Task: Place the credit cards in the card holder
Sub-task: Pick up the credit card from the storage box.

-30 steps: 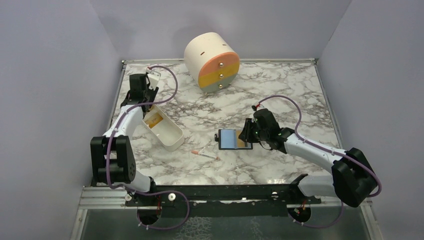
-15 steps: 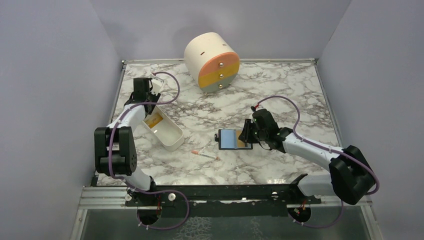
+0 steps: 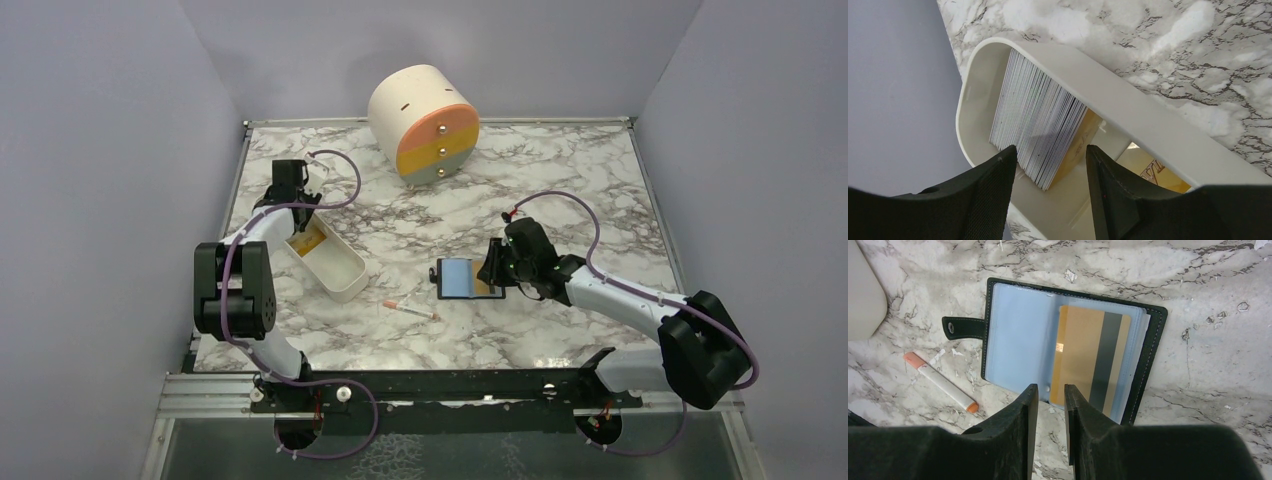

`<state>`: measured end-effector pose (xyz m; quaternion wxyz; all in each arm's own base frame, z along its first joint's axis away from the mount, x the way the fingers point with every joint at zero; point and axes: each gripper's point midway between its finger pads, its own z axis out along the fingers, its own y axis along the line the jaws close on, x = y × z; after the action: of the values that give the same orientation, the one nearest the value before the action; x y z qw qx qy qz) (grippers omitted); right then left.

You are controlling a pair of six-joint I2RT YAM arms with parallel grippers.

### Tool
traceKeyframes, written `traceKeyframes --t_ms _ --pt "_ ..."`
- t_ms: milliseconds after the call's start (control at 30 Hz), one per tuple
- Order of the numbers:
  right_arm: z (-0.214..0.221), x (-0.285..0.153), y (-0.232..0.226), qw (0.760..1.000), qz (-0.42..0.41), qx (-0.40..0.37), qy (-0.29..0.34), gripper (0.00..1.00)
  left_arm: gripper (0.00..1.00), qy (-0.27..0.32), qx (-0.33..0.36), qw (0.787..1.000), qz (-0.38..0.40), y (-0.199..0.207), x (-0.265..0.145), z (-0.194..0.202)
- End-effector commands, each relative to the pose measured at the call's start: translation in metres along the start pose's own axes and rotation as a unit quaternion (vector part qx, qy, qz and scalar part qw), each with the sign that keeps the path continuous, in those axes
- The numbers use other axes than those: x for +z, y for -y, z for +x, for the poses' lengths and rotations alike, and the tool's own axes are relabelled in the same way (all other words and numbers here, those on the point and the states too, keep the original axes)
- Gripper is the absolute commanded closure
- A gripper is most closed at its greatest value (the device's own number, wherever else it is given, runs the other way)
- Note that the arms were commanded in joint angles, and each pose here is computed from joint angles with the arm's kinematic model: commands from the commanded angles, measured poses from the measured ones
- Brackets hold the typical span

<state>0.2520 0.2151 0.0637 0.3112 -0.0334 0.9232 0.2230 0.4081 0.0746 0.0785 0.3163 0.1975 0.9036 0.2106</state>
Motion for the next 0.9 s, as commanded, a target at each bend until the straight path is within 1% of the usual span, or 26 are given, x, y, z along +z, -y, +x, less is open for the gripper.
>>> traceKeyframes --t_ms 0,167,533,867 --pt "-0.016 -0.003 -0.008 1.0 -0.009 -0.01 0.024 0.73 0.44 -0.01 0.008 1.0 -0.025 -0.011 0.003 -0.004" --pt "-0.017 -0.003 -0.008 1.0 -0.009 -0.009 0.026 0.73 0.45 -0.011 0.008 0.999 -0.033 -0.013 0.005 -0.008" --pt "-0.015 -0.003 -0.006 1.0 -0.005 -0.007 0.026 0.73 0.53 -0.005 0.012 0.999 -0.052 -0.023 0.002 -0.016" --pt "-0.013 -0.005 -0.004 1.0 -0.005 -0.006 0.027 0.73 0.7 -0.007 0.023 0.998 -0.055 -0.021 -0.001 -0.017"
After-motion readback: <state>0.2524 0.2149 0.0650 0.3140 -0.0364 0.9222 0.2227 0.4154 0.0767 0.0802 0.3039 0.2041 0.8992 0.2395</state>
